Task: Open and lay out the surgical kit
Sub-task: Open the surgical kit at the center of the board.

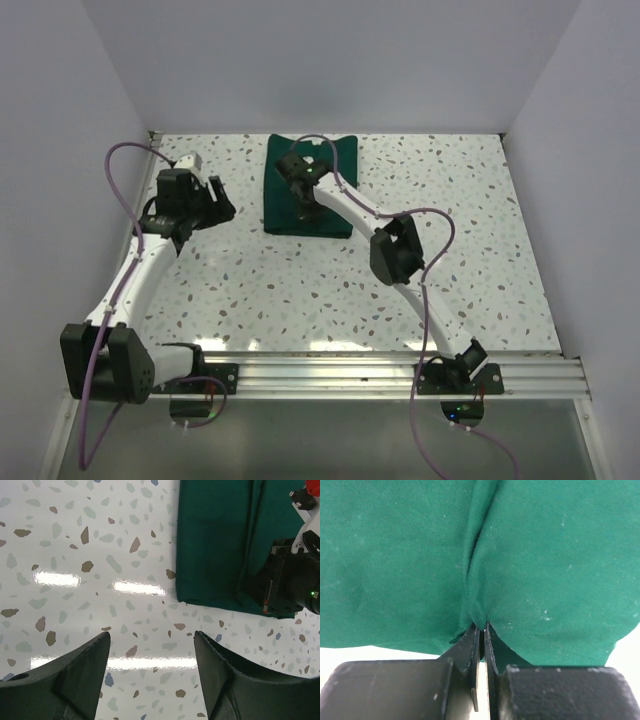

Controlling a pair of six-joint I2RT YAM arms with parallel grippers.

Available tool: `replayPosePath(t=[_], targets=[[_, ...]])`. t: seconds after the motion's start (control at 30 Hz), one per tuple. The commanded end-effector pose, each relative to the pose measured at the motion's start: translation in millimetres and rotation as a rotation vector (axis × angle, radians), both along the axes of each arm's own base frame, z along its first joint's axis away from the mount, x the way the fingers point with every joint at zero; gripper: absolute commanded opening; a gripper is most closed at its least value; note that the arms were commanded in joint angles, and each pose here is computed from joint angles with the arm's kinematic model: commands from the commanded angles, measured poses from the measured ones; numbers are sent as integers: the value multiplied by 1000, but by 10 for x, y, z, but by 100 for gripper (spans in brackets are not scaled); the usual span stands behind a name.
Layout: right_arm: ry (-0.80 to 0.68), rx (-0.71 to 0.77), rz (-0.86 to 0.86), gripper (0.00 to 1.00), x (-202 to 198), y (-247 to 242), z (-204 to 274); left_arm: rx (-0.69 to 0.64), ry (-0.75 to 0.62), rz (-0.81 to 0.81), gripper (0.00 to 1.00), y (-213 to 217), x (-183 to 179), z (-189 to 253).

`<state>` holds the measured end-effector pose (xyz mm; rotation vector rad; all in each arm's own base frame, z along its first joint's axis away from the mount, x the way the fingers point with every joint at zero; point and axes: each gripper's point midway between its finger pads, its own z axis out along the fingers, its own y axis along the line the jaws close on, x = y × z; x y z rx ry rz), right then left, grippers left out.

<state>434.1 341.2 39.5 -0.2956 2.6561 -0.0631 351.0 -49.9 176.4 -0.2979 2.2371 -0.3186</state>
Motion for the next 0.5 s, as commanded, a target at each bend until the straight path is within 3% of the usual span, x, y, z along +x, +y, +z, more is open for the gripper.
replayPosePath(t=[0.0,0.13,0.27,0.47], targets=[[-50,8,-10,0,-32,-134,528,2,-49,-14,72,-17,110,109],[-146,62,-74,0,50,-374,1088,8,-63,-19,72,-17,162,171],[-182,40,-196,0,121,-990,1367,11,-81,-18,72,-20,247,260],[-135,-139,-379,0,-51,-2090,1206,2,-90,-57,72,-163,421,266]])
